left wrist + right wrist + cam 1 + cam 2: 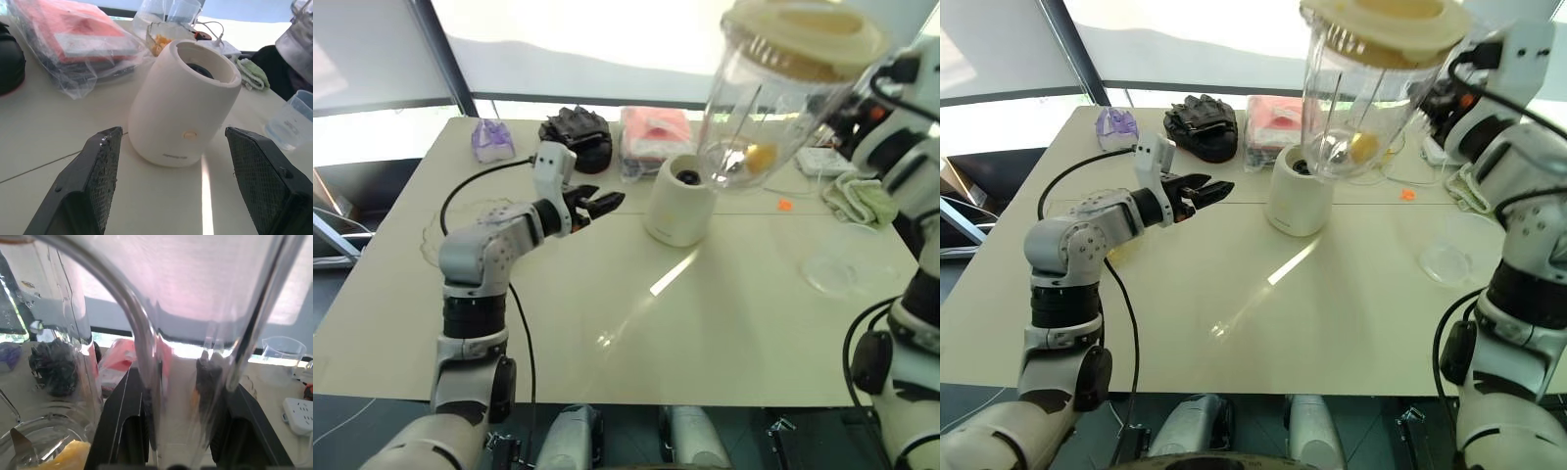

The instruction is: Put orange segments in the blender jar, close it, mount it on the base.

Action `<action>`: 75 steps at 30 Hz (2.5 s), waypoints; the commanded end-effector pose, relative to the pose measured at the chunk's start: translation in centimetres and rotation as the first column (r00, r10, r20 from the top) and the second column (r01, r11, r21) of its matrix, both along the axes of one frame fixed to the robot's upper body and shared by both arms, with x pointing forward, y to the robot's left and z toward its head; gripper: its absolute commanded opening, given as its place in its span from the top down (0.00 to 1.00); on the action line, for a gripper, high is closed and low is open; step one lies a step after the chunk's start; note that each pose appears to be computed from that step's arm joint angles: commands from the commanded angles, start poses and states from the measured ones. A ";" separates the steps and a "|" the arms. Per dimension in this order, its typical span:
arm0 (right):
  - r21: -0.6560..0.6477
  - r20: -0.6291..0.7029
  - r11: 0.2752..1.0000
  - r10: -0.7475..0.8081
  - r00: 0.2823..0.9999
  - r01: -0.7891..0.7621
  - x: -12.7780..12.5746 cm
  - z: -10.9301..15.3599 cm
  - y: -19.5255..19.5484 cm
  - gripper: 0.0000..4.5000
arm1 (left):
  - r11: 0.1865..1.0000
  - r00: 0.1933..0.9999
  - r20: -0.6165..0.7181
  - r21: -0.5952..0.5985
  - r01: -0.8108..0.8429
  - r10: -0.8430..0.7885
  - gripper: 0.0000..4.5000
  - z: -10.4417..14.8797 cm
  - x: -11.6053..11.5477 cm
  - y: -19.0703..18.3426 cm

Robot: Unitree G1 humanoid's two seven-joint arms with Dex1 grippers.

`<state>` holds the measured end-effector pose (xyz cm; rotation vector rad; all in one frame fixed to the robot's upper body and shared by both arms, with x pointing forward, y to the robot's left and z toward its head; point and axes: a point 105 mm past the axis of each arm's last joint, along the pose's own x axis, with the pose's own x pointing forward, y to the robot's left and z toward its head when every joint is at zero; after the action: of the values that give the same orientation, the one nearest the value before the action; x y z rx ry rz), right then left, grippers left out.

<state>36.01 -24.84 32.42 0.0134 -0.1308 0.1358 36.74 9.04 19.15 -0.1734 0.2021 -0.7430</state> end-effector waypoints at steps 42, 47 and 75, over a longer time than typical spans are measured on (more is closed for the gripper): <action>-0.092 -0.086 0.995 0.034 0.996 -0.042 10.4 -4.1 3.4 0.79 | 0.984 0.963 0.222 0.126 0.129 -0.155 0.23 2.4 -5.1 -0.4; -0.142 -0.142 0.987 0.061 0.988 -0.082 10.7 -5.4 3.6 0.79 | 0.982 0.963 0.220 0.139 0.129 -0.157 0.23 2.3 -5.2 -0.3; -0.158 -0.237 0.986 0.010 0.971 -0.049 10.4 -8.3 2.5 0.01 | 0.982 0.965 0.220 0.155 0.110 -0.143 0.23 1.7 -4.8 -0.2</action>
<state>46.42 -22.45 21.71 -0.1116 0.1894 0.1709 32.11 8.97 19.72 0.0417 0.0954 -0.8643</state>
